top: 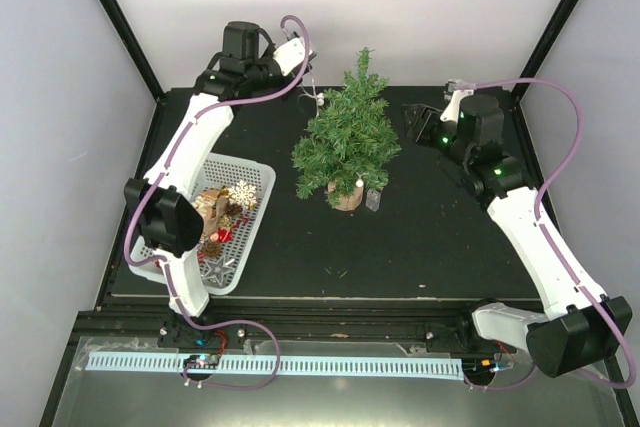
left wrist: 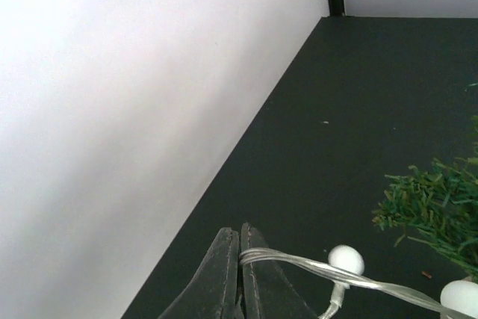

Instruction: Decorate the small christmas tree

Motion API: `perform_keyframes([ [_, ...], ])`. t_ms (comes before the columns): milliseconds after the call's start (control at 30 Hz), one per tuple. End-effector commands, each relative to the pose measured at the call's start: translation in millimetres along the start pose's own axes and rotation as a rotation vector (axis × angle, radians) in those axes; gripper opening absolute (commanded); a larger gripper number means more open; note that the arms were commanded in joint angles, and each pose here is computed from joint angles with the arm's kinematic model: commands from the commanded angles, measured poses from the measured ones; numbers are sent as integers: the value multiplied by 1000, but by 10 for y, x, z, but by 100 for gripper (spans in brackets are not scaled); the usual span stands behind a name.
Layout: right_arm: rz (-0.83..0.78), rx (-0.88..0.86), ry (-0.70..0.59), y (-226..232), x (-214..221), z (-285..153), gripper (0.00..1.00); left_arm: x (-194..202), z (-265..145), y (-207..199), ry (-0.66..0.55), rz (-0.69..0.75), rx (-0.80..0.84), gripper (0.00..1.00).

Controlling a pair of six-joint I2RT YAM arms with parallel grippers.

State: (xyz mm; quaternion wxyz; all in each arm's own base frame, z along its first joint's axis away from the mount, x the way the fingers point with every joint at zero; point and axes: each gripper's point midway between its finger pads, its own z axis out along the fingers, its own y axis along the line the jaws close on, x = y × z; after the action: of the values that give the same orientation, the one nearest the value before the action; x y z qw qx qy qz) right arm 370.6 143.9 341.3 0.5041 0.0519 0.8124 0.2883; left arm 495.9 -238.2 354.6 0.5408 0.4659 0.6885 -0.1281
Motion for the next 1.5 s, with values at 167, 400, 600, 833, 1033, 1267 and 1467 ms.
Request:
perform_keyframes([
  [167, -11, -18, -50, 13, -139, 34, 59, -378, -19, 177, -109, 38, -89, 1],
  [400, 39, -61, -49, -165, -159, 252, 59, -405, 276, 158, -199, -50, -19, 2],
  [600, -12, -109, 5, -158, -172, 565, 59, -373, 492, -52, -268, -131, 146, 2],
  [833, -155, -194, 89, -73, -130, 922, 60, -383, 610, -241, -345, -199, 311, 3],
  [1033, -265, -267, 86, -90, -190, 1058, 65, -492, 613, -342, -432, -252, 432, 4],
  [1267, -303, -404, 144, -48, -158, 1140, 72, -578, 611, -412, -502, -317, 557, 6],
  [1467, -305, -550, 225, 83, -17, 1193, 73, -574, 644, -493, -522, -381, 685, 6],
])
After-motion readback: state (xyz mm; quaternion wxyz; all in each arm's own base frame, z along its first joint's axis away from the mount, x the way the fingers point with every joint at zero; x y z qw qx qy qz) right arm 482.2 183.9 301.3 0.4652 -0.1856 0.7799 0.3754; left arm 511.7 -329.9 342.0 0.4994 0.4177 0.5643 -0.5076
